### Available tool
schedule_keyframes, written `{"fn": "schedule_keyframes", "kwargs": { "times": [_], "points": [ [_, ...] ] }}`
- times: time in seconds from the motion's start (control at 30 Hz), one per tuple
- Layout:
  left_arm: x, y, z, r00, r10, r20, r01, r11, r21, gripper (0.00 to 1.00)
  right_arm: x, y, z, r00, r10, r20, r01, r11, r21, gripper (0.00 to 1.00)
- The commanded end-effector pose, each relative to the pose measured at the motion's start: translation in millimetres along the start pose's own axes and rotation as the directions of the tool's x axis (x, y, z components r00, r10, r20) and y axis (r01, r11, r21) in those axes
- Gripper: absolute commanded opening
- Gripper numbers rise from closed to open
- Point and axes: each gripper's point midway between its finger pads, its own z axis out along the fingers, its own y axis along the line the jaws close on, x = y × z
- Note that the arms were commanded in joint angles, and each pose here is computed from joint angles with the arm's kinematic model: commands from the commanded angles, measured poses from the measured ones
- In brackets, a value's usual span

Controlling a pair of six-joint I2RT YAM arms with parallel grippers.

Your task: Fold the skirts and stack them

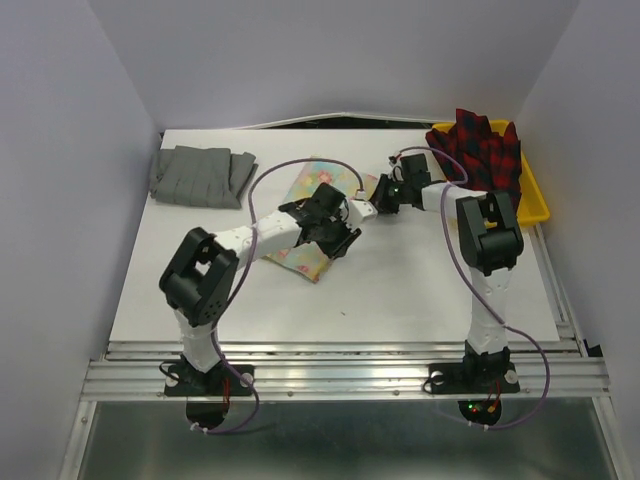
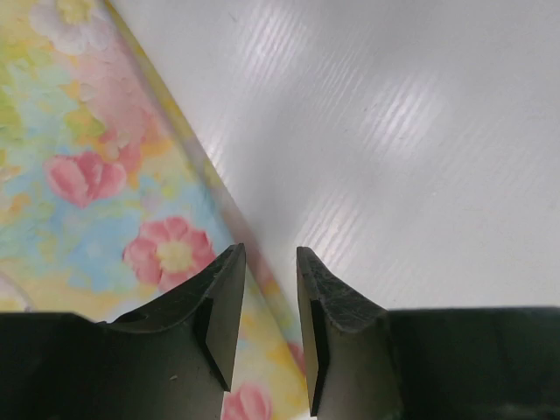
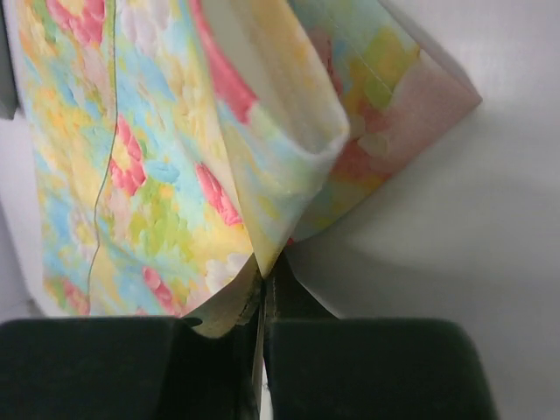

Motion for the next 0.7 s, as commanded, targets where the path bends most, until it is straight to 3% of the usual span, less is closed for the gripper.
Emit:
{"fn": "schedule_keyframes", "kwargs": {
  "times": [0.0, 0.1, 0.23, 0.33, 0.43, 0.47, 0.5, 0.6, 0.67],
  "points": [
    [-50.6, 23.2, -84.7, 0.974, -0.051, 0.22, 0.064, 0.997, -0.049, 0.41, -14.2, -52.7, 16.4, 0.971, -0.234, -0.049, 0.239, 0.947, 0.214, 0.01],
    [-23.4, 75.8, -110.4, 0.963, -0.165, 0.211, 0.193, 0.974, -0.119, 0.41, -20.4, -49.6, 25.4, 0.944, -0.319, -0.08, 0.329, 0.923, 0.2, 0.01],
    [30.4, 123.5, -119.8, 0.962, -0.222, 0.158, 0.253, 0.944, -0.213, 0.4, -28.9, -26.2, 39.4, 0.864, -0.495, -0.094, 0.504, 0.85, 0.157, 0.01],
    [55.2, 129.4, -108.1, 0.97, -0.217, 0.107, 0.236, 0.944, -0.229, 0.39, -33.3, -15.2, 46.0, 0.833, -0.546, -0.093, 0.554, 0.818, 0.157, 0.06],
    [58.6, 127.0, -92.4, 0.974, -0.2, 0.102, 0.216, 0.958, -0.187, 0.37, -57.6, 0.3, 39.5, 0.833, -0.551, -0.039, 0.548, 0.815, 0.187, 0.29],
    [62.0, 128.2, -84.4, 0.974, -0.208, 0.089, 0.221, 0.959, -0.179, 0.34, -68.6, 11.5, 32.5, 0.847, -0.531, -0.007, 0.522, 0.83, 0.199, 0.44],
    [61.4, 128.6, -84.3, 0.974, -0.209, 0.091, 0.222, 0.958, -0.18, 0.34, -71.3, 13.9, 31.7, 0.846, -0.534, 0.001, 0.523, 0.829, 0.198, 0.51],
    [71.1, 131.1, -69.3, 0.971, -0.23, 0.061, 0.237, 0.956, -0.173, 0.29, -85.8, 29.5, 10.2, 0.855, -0.516, 0.043, 0.494, 0.838, 0.234, 0.64],
    [83.5, 128.4, -57.4, 0.967, -0.254, 0.023, 0.254, 0.953, -0.164, 0.26, -84.5, 40.5, -8.4, 0.875, -0.48, 0.055, 0.456, 0.858, 0.236, 0.64]
  ]
}}
